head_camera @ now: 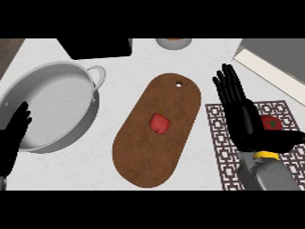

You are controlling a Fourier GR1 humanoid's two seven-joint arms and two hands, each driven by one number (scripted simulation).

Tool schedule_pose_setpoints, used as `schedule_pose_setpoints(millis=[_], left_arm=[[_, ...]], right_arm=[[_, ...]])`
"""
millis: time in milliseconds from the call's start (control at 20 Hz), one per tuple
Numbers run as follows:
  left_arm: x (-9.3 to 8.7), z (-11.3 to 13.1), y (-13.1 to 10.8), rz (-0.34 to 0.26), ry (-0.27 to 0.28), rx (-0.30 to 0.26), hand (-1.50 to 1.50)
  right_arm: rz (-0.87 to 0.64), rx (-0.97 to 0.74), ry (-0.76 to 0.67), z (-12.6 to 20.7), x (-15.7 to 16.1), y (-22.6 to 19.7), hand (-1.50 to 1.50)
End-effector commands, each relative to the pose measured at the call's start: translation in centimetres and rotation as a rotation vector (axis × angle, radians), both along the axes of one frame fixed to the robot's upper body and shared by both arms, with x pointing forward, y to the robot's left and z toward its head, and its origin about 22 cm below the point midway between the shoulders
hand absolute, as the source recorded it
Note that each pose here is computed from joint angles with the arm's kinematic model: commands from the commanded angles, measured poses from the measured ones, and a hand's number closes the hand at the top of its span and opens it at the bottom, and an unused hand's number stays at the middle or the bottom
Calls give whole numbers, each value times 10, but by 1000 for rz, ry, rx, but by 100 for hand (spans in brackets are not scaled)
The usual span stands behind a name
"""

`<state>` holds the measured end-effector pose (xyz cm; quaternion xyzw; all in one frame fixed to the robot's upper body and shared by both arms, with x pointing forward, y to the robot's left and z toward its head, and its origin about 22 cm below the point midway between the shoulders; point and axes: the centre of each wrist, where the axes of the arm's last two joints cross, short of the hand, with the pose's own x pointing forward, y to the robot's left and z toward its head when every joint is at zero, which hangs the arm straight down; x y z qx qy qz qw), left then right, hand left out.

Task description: Pick the lemon from the placemat and place it in the tiered shelf

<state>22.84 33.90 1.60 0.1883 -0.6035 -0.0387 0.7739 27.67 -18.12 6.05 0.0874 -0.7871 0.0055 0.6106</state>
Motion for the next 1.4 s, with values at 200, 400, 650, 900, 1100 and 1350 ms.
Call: schedule_pose_setpoints(millis=[200,400,650,900,1100,1350], left_arm=[[40,53,-41,-135,-211,-113,0],[47,44,-47,-175,-220,-224,0],[62,44,-63,-188,-202,-243,0],[68,48,-66,-199,-209,-240,0],[70,51,-57,-184,-193,-232,0],[67,50,-54,-176,-181,-233,0]], right_arm=[[262,-315,-152,55,25,-94,150],[111,-283,111,28,28,-180,-150],[420,-163,-4,48,30,-220,-150],[575,-376,46,89,21,-265,-150],[670,-715,146,128,25,-245,-150],[602,-1237,-1,189,14,-192,-150]])
